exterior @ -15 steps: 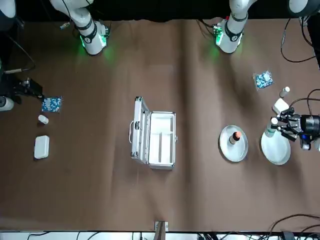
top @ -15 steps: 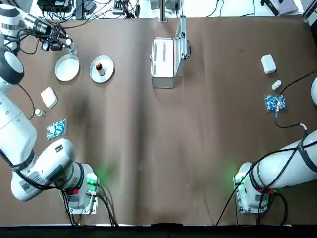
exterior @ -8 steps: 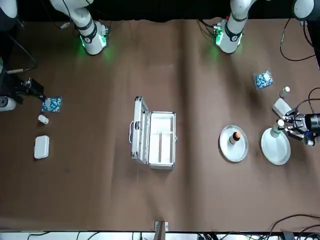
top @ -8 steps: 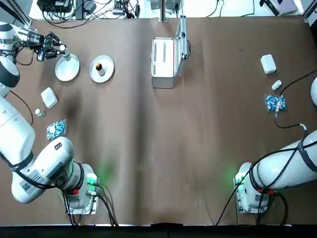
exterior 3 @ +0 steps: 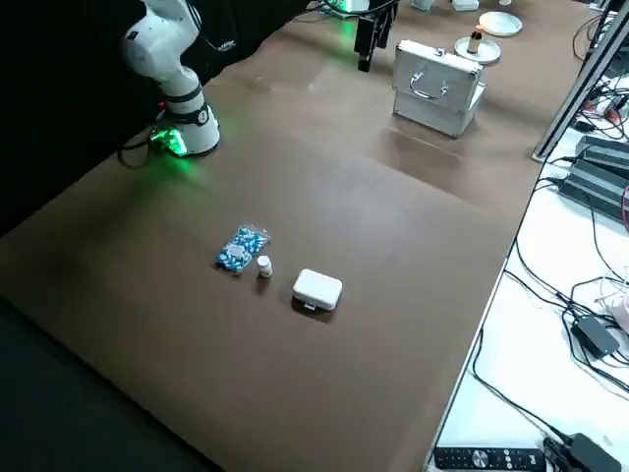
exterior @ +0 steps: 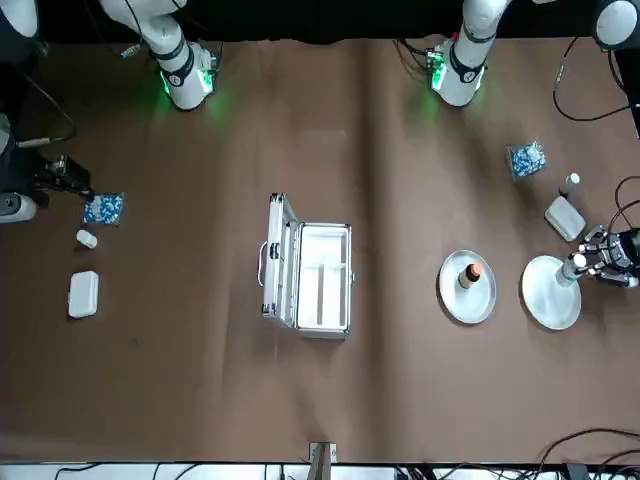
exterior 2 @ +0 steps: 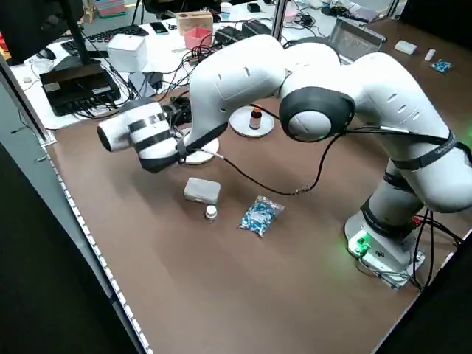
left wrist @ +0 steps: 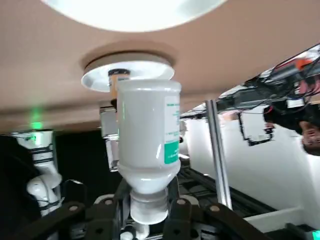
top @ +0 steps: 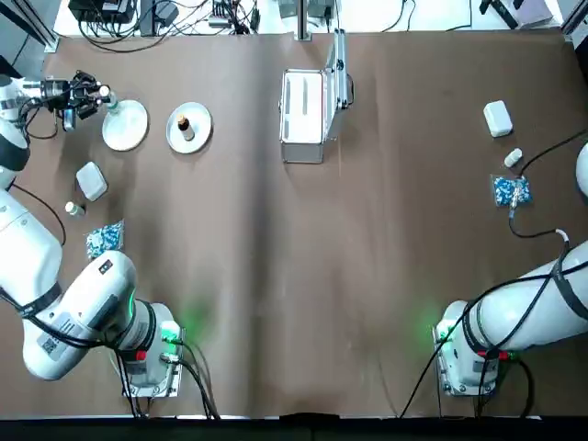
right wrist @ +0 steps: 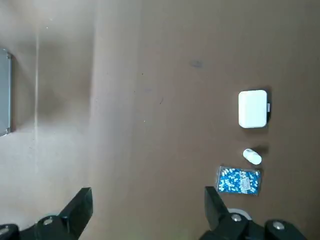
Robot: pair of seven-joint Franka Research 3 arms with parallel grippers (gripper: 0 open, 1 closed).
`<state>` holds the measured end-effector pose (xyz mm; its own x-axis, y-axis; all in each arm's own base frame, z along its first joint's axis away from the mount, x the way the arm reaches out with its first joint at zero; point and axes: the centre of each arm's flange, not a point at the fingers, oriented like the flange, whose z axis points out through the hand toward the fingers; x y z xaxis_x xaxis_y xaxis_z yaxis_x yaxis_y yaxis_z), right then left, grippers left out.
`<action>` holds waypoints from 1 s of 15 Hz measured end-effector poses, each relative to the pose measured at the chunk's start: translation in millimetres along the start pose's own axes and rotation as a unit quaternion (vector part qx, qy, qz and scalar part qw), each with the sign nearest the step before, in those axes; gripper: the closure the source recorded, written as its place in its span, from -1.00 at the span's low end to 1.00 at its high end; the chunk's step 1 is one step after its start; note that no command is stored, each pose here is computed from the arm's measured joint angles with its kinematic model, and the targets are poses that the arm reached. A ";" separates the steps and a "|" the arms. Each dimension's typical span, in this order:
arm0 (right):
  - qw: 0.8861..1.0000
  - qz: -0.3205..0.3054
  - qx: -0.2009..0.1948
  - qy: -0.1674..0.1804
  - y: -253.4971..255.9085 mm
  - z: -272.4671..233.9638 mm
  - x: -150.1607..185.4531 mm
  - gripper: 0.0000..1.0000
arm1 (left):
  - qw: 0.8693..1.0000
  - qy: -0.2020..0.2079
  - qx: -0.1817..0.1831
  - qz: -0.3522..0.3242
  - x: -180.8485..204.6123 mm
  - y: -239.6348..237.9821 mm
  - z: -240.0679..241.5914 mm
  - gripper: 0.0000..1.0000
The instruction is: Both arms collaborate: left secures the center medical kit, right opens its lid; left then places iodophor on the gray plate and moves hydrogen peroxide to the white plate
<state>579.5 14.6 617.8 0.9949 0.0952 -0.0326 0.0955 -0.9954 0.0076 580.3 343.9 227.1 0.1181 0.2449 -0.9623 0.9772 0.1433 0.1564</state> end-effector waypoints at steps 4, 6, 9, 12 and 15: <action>1.000 0.000 0.000 0.000 -0.5 0.1 -0.1 -0.97 | 0.999 -0.007 -0.040 -0.021 36.4 -8.5 -5.3 0.35; 1.000 0.000 0.000 -0.001 -0.5 0.2 -0.1 -0.97 | 0.999 -0.010 -0.042 -0.027 46.2 -10.8 -1.8 0.35; 1.000 0.000 0.000 -0.001 -0.5 0.2 -0.1 -0.97 | 0.998 -0.007 -0.048 -0.035 59.6 -14.4 0.1 0.35; 1.000 -0.001 0.000 -0.001 -0.7 0.2 -0.1 -0.97 | 0.998 -0.007 -0.051 -0.042 69.9 -18.1 1.2 0.35; 1.000 -0.001 0.000 -0.001 -1.2 0.2 -0.1 -0.97 | 0.997 -0.007 -0.055 -0.052 83.1 -24.2 1.3 0.35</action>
<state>579.3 15.8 617.6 0.9947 0.0972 -0.0345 0.0975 -0.9952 0.0075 566.7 359.6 143.1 0.0208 0.2107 -0.9773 0.9593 0.2712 0.0789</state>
